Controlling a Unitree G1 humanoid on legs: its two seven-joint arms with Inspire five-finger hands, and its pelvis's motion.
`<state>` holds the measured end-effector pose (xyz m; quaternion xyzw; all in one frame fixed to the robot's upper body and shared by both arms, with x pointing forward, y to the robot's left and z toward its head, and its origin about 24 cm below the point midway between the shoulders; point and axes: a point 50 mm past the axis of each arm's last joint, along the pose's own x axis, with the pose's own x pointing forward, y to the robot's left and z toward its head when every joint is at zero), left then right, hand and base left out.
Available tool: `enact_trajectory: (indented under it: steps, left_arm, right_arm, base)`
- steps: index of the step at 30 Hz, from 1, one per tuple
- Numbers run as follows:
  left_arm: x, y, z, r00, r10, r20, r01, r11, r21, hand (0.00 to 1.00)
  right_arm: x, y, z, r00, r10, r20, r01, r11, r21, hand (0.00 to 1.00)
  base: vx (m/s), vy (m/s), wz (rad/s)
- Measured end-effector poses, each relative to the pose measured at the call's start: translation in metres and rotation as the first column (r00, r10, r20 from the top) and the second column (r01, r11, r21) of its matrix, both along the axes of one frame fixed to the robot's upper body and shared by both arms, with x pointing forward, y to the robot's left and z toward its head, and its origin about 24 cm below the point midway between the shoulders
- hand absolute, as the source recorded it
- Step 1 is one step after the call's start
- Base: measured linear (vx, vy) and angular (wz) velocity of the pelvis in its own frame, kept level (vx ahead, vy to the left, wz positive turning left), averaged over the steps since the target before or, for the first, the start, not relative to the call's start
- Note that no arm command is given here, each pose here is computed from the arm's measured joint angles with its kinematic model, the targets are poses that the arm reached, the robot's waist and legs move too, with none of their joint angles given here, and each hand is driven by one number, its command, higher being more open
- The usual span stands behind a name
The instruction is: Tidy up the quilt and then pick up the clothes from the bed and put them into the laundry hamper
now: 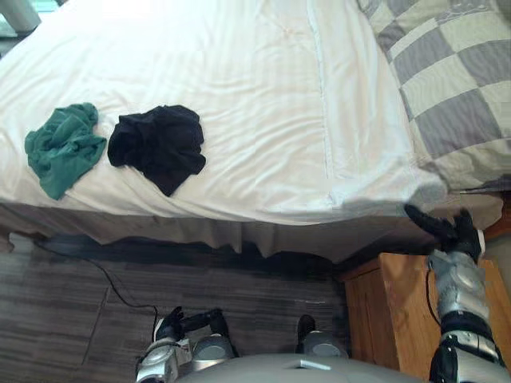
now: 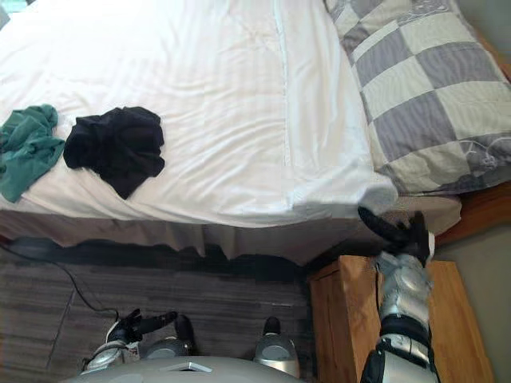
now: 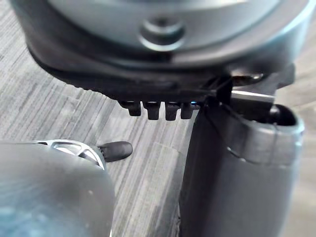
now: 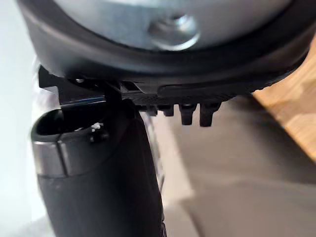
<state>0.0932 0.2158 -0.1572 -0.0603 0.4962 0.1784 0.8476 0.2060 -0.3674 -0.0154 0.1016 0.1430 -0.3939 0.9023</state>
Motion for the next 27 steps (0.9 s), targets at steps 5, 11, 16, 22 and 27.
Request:
enact_trajectory:
  steps: [5, 11, 16, 22, 27]
  left_arm:
    - [-0.013, -0.008, -0.004, 0.999, 0.038, -0.023, -0.038, 0.999, -0.026, 1.0]
    - [-0.013, -0.011, -0.004, 0.997, 0.074, -0.012, -0.074, 0.997, -0.036, 1.0]
    - [-0.014, -0.009, -0.003, 0.996, 0.089, -0.012, -0.09, 0.995, -0.033, 1.0]
    - [-0.015, 0.0, -0.002, 0.999, 0.034, -0.026, -0.034, 0.999, -0.001, 1.0]
    - [-0.015, 0.003, -0.002, 0.999, -0.011, -0.046, 0.012, 1.0, 0.026, 1.0]
  right_arm:
    - [-0.044, -0.019, -0.004, 0.983, -0.182, 0.01, 0.182, 0.983, 0.013, 0.0]
    - [-0.036, -0.008, 0.021, 0.944, -0.24, 0.227, 0.229, 0.971, 0.074, 0.0]
    - [-0.007, 0.016, 0.051, 0.886, -0.186, 0.426, 0.155, 0.982, 0.105, 0.0]
    - [0.048, 0.055, 0.097, 0.795, 0.012, 0.606, -0.044, 0.998, 0.038, 0.0]
    - [0.071, 0.068, 0.121, 0.754, 0.085, 0.651, -0.101, 0.995, -0.013, 0.0]
  base:
    - [0.0, 0.006, -0.19]
    - [0.02, 0.004, -0.03]
    - [0.03, 0.001, 0.01]
    - [0.03, -0.009, 0.08]
    - [0.02, 0.019, 0.22]
